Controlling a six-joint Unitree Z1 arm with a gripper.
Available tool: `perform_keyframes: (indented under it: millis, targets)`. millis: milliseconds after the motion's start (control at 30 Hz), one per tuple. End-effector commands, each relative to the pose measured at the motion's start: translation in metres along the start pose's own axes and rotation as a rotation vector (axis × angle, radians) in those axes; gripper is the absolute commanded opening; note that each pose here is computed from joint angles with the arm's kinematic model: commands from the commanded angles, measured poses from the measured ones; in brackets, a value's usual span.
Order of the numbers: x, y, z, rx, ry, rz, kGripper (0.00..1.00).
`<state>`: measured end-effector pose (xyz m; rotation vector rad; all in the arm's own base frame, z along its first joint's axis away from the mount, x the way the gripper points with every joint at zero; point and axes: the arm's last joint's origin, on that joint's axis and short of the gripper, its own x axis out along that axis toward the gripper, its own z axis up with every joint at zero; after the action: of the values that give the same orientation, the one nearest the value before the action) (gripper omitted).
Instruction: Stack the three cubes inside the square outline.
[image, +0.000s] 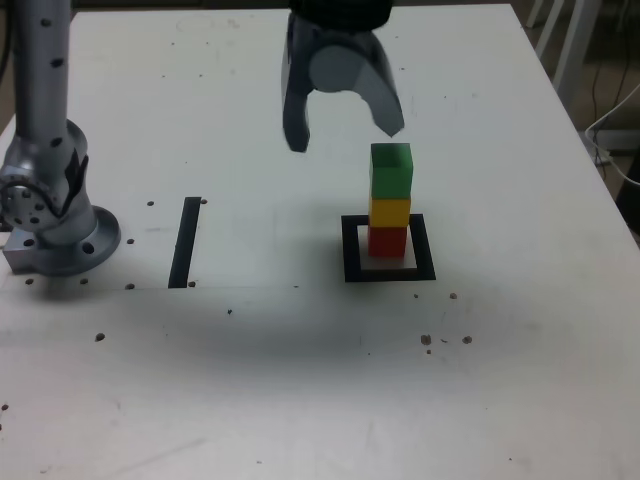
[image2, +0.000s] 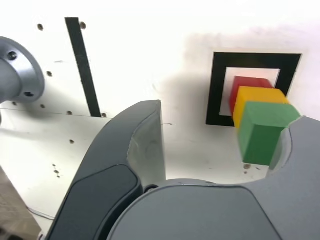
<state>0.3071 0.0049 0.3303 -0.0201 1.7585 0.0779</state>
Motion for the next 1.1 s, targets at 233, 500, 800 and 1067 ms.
perform_keyframes:
  millis: [233, 500, 800, 1067]
  targets:
    - [0.019, 0.016, -0.049, -0.054, 0.062, 0.004, 0.84]
    - [0.055, 0.021, -0.078, -0.083, 0.1, -0.009, 0.84]
    - [0.088, 0.018, -0.099, -0.085, 0.122, -0.033, 0.84]
    - [0.118, 0.015, -0.117, -0.085, 0.135, -0.052, 0.84]
